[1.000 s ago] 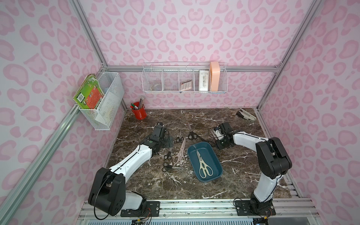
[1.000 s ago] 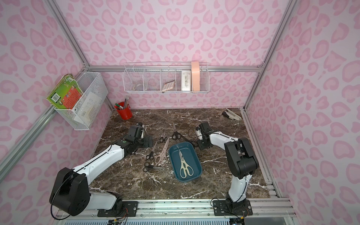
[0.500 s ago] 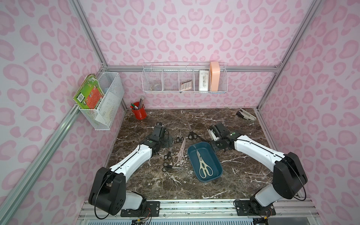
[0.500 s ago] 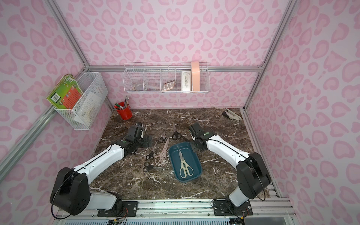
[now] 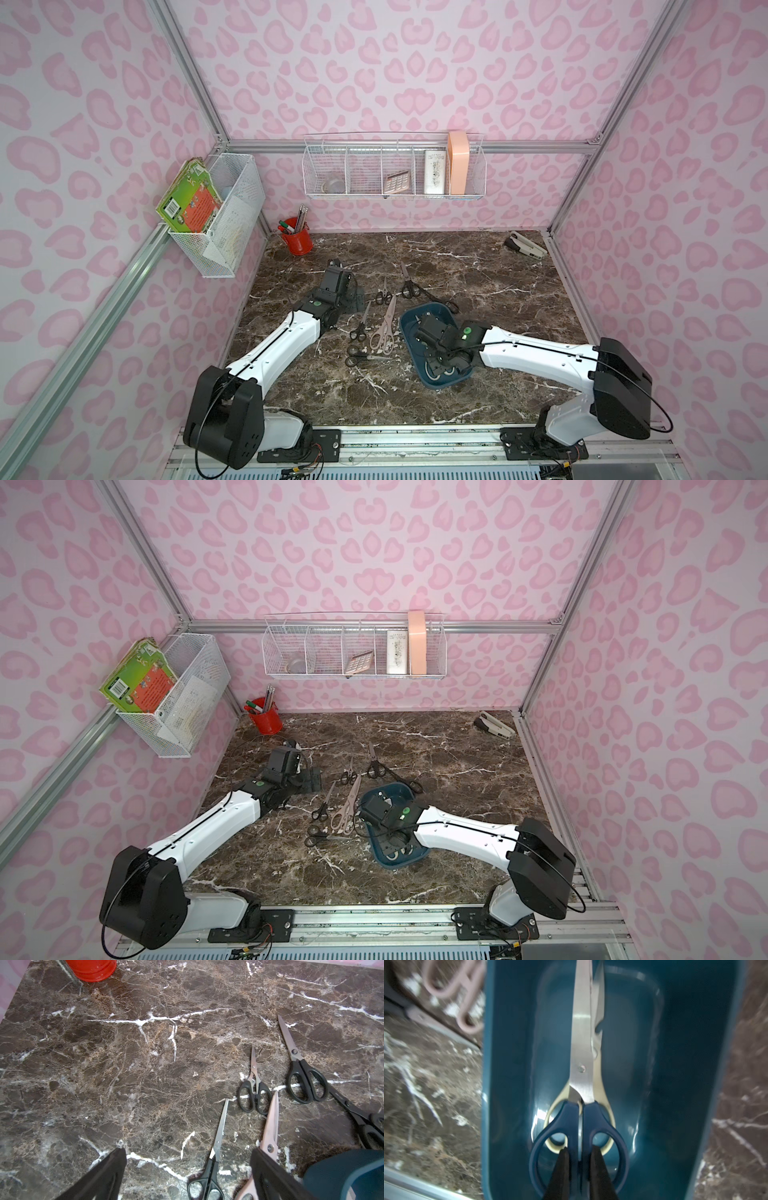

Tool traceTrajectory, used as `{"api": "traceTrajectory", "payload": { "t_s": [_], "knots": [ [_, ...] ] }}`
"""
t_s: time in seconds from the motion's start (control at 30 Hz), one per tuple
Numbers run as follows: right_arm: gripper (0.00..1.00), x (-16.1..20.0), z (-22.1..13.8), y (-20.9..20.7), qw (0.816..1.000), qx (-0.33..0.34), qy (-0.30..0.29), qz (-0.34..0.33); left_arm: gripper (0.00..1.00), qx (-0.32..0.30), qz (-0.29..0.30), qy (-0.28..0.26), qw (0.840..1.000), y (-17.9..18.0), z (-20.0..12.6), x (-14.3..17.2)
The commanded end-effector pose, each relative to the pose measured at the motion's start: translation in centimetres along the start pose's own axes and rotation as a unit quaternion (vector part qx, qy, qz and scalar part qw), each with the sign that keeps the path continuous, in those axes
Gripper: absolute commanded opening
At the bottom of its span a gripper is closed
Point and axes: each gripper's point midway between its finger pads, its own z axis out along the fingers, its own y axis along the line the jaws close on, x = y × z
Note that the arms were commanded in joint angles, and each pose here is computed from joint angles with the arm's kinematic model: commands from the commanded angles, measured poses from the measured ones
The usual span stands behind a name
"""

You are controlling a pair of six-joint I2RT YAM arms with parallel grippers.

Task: Put the scissors into the storage box
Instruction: Pick up the scissors from the center of the board, then place the scissors in the storage box, then adjust the scissors at the center of the board.

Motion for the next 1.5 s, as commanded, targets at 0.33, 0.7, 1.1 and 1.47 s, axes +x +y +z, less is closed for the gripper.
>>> {"api": "traceTrajectory", "payload": {
  "t_s": [0.33,0.7,1.1,1.47],
  "knots": [
    [0.23,0.8,3.6,-0.3,0.999,-0.004,0.02,0.043,0.98,-0.013,0.001,0.011,1.0,0.8,-0.1,0.9],
    [0.4,-3.7,-0.6,-1.7,0.996,-0.033,-0.037,0.075,0.98,-0.007,0.003,0.01,1.0,0.5,-0.3,0.7],
    [0.39,-13.8,-3.1,-9.5,0.984,-0.047,-0.13,0.112,0.98,0.018,0.007,0.023,1.0,-0.4,0.0,1.0],
    [0.31,-14.2,3.7,-15.4,0.99,0.008,-0.087,0.113,0.98,0.043,0.002,0.035,0.998,-1.5,1.2,1.6]
  ]
}}
